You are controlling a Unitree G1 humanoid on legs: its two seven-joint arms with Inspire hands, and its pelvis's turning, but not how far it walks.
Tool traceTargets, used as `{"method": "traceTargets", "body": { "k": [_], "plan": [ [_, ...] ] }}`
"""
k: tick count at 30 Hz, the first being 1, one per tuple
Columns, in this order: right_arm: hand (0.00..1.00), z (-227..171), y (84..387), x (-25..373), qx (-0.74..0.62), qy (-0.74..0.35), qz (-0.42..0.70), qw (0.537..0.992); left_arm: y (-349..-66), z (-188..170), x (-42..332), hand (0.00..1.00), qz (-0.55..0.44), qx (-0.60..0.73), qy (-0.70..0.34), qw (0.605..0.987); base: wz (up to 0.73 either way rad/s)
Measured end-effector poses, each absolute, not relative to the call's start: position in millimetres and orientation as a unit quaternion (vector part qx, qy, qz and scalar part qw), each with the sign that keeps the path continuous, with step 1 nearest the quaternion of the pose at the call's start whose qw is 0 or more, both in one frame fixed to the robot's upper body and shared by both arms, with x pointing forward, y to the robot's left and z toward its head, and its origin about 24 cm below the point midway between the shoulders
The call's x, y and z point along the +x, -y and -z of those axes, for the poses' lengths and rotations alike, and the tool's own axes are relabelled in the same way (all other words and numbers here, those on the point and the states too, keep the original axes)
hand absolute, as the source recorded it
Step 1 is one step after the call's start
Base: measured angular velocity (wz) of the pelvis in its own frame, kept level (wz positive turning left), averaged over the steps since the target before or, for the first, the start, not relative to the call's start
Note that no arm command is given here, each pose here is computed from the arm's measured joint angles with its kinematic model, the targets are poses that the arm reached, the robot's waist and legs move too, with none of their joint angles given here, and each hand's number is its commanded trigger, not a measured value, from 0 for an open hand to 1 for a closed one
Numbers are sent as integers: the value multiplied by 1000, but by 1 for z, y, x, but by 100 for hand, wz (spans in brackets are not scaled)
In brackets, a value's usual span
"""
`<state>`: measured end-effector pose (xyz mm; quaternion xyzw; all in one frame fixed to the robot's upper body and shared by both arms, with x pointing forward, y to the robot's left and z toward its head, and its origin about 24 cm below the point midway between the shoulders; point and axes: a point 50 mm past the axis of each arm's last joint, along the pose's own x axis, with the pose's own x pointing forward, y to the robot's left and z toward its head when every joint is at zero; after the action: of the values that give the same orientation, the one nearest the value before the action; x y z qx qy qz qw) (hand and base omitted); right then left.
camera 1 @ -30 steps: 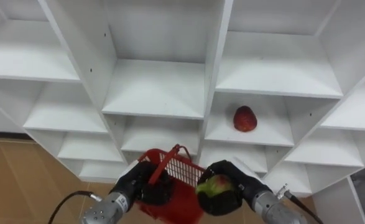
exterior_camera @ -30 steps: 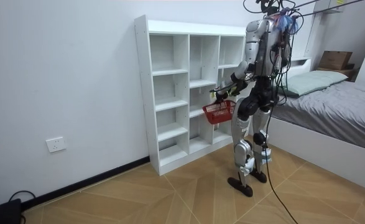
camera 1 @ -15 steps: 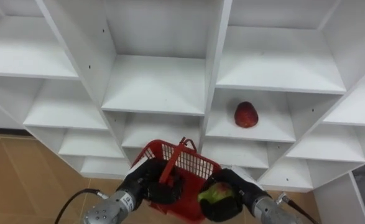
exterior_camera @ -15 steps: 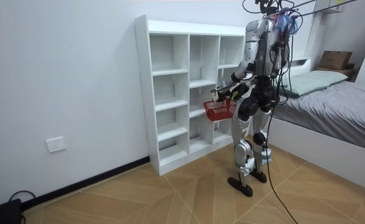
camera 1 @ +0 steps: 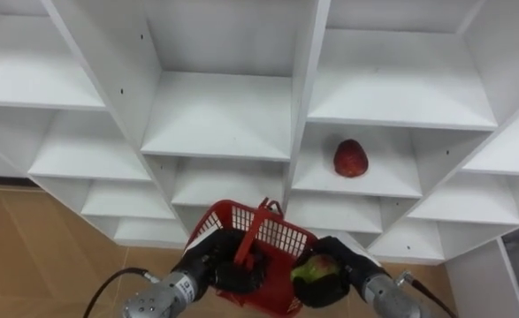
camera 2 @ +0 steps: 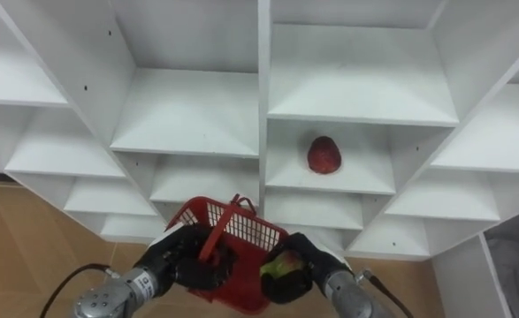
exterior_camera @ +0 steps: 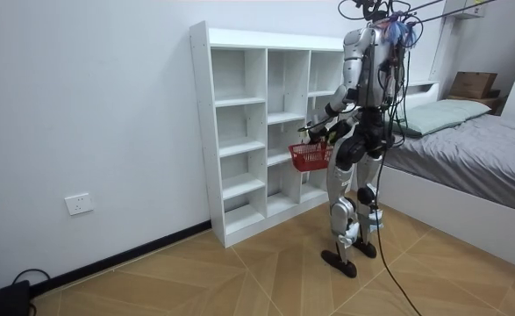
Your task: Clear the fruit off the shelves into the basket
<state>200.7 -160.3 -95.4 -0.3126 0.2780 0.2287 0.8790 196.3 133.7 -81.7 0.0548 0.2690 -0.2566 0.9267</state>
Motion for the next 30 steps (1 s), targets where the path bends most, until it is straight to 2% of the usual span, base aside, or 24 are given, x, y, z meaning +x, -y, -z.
{"method": "traceTargets", "body": {
  "k": [30],
  "plan": [
    [100, 98, 155, 213, -314, -287, -222, 878, -118, 82, 193, 100, 294, 55, -268, 916, 1]
  ]
}}
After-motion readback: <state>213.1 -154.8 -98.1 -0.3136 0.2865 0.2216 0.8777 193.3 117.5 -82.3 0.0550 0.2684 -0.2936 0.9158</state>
